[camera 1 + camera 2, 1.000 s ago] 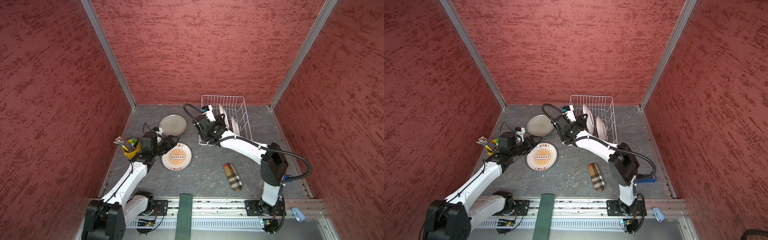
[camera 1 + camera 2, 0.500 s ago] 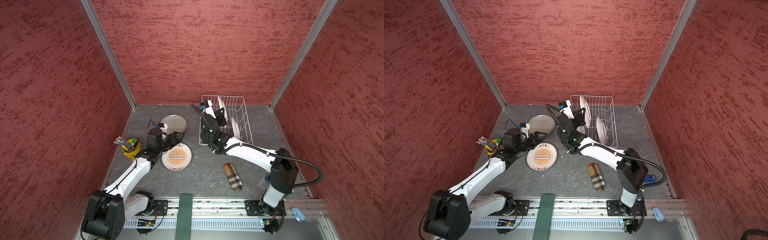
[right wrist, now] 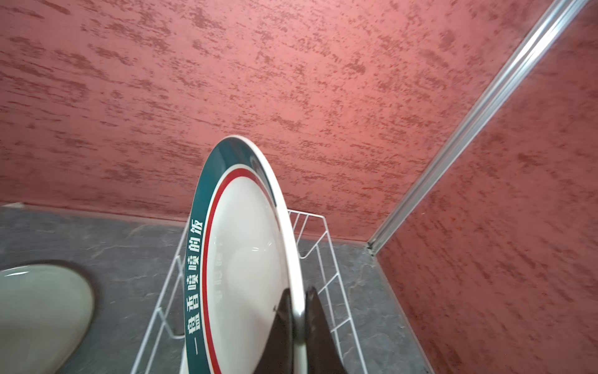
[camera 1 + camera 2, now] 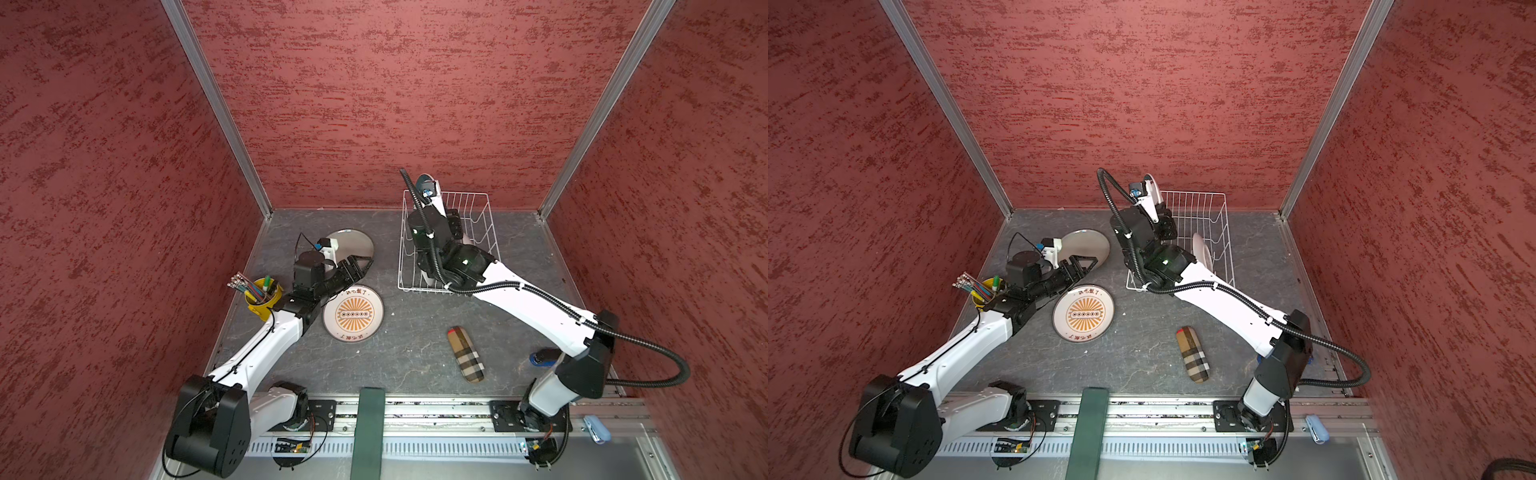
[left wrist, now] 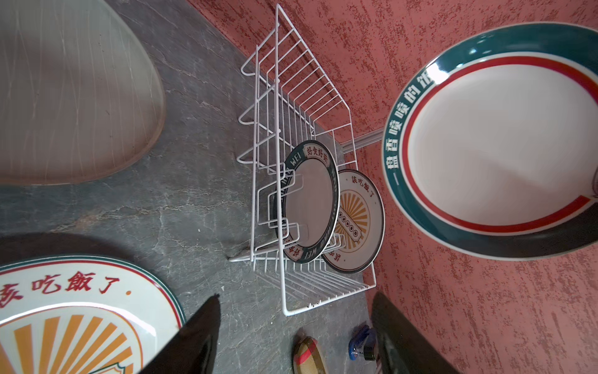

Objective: Unload the plates from the dish rack
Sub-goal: Pick up the plate from the dish rack, then place the plate on the plate.

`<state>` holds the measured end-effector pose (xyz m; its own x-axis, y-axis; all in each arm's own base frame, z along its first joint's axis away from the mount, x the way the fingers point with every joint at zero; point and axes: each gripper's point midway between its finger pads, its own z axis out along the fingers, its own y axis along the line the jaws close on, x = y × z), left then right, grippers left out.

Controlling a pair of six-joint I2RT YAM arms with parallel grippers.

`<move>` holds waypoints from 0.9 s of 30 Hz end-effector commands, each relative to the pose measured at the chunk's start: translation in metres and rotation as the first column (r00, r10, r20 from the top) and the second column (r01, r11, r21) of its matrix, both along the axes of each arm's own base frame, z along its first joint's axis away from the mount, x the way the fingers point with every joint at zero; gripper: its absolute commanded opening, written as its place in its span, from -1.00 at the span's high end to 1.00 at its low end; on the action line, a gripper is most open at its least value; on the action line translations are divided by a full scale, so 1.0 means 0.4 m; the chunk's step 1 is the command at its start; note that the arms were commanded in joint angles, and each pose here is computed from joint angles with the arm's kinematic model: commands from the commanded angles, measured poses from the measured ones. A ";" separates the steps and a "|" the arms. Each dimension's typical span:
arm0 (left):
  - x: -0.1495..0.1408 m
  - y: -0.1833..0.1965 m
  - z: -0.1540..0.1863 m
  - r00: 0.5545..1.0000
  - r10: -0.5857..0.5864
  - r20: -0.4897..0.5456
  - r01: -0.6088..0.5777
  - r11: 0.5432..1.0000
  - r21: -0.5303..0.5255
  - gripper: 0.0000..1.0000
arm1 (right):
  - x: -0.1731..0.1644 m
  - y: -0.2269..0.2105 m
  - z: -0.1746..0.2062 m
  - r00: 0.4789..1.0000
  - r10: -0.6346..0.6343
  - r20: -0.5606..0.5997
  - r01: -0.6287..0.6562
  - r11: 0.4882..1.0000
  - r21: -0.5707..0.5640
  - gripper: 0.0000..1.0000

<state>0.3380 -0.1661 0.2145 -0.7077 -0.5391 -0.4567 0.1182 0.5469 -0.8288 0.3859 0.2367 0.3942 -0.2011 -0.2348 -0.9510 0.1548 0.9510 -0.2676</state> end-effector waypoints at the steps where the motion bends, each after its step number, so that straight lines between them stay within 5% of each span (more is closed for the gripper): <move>1: 0.019 -0.001 0.067 0.997 -0.028 0.066 0.033 0.997 -0.075 -0.48 | -0.026 0.034 0.024 0.989 0.146 -0.016 -0.139 0.968 0.208 1.00; 6: 0.033 0.025 0.103 0.995 -0.038 0.089 0.052 0.985 -0.163 -0.48 | -0.041 0.059 0.027 0.963 0.270 -0.009 -0.249 0.900 0.358 1.00; 27: 0.027 0.059 0.083 0.997 -0.008 0.072 0.019 0.988 -0.152 -0.45 | -0.068 0.133 -0.087 0.810 0.586 0.002 -0.400 0.551 0.732 1.00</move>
